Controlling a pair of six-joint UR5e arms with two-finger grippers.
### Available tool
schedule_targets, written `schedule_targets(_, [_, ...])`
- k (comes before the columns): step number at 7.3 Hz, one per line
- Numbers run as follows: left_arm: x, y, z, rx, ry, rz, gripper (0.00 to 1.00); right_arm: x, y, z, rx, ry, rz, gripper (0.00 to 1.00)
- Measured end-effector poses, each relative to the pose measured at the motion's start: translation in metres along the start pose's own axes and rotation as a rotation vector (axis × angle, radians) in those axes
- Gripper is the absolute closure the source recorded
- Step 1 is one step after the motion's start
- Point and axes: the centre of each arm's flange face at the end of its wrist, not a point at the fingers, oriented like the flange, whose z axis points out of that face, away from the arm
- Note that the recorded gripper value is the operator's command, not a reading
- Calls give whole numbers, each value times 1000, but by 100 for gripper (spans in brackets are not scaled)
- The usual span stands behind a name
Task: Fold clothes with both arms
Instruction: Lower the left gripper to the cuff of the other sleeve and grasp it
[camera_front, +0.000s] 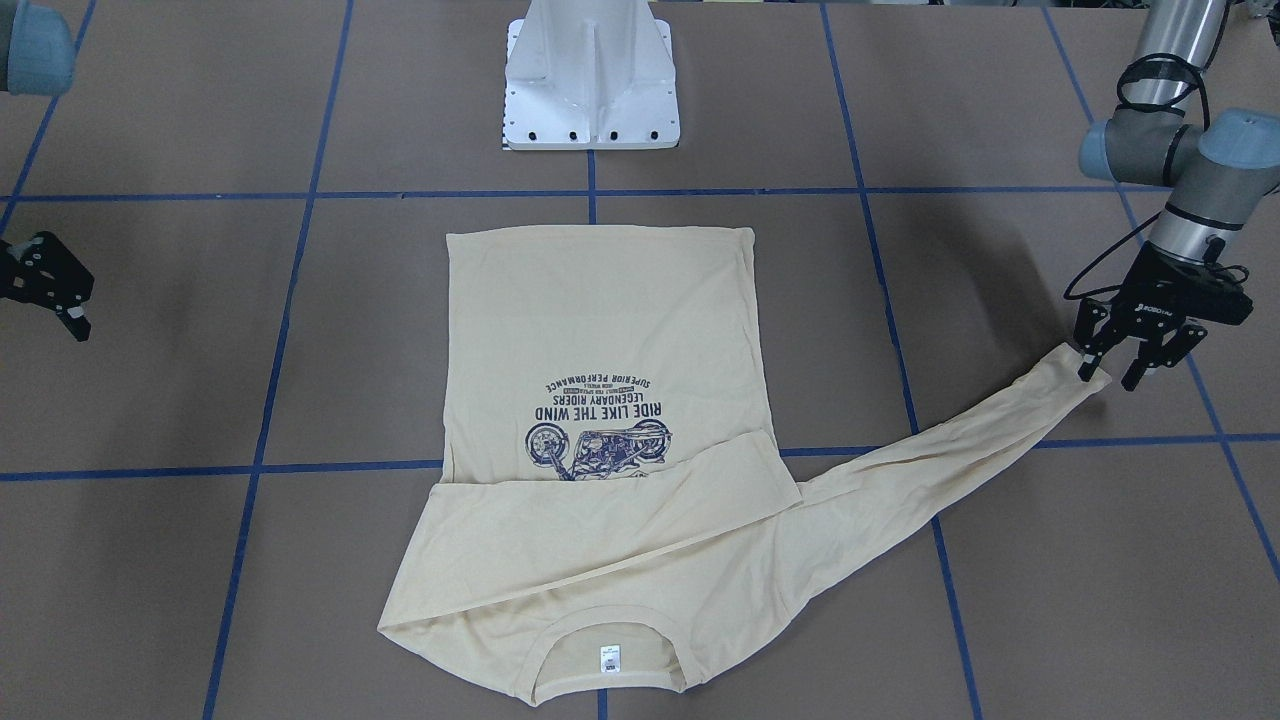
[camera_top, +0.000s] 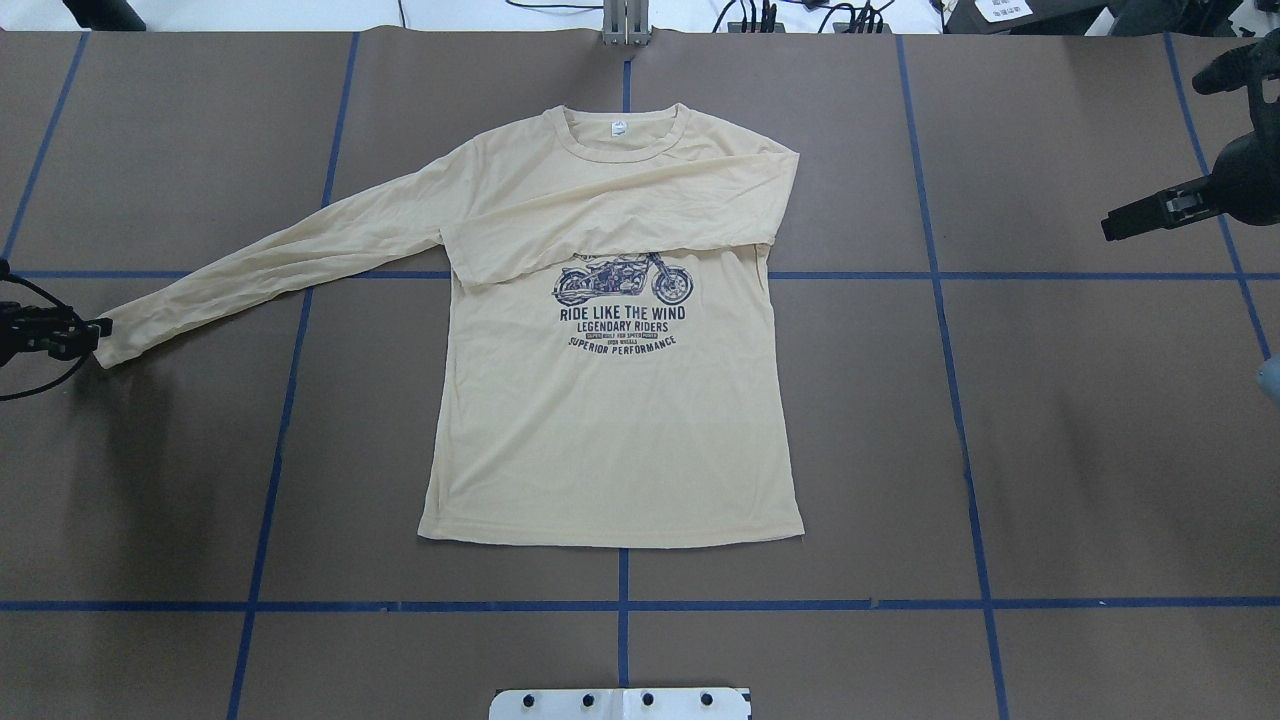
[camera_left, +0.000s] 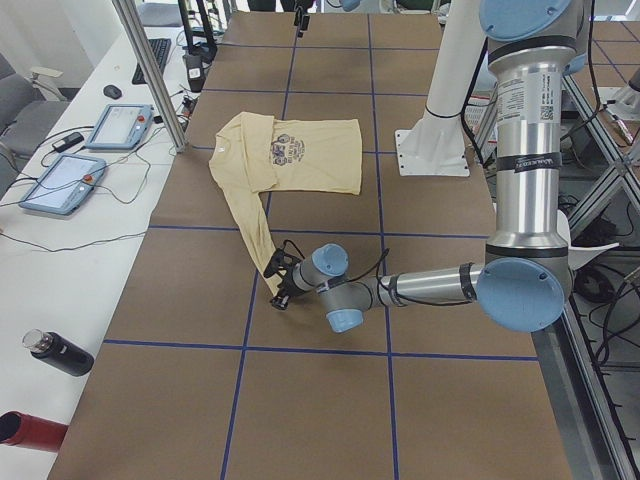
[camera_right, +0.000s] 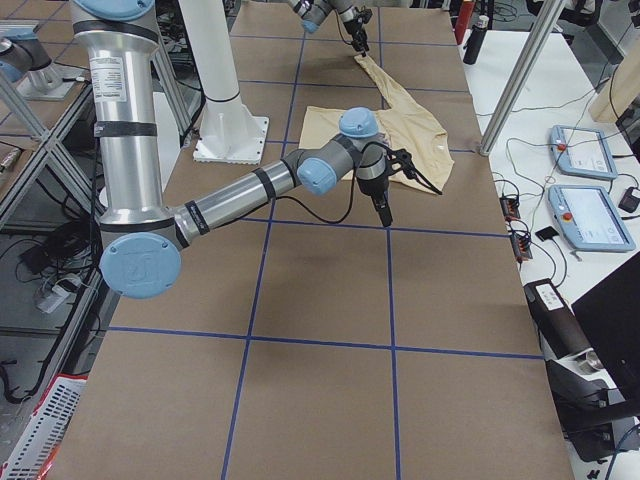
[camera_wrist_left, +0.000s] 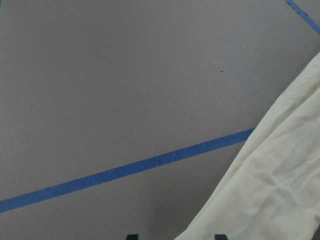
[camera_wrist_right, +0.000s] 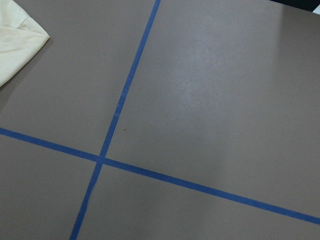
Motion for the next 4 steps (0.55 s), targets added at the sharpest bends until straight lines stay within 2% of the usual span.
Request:
schedule_targets(1, [0, 1, 1, -4, 0, 0, 53, 0, 0, 0, 1, 1, 0, 1])
schedule_targets(2, [1, 2, 1, -7, 3, 0, 74, 0, 0, 0, 1, 2, 0, 1])
schedule_targets(3, [2, 3, 2, -9, 7, 1, 100, 0, 0, 0, 1, 2, 0, 1])
schedule_targets(4, [4, 3, 2, -7, 12, 3, 100, 0, 0, 0, 1, 2, -1, 1])
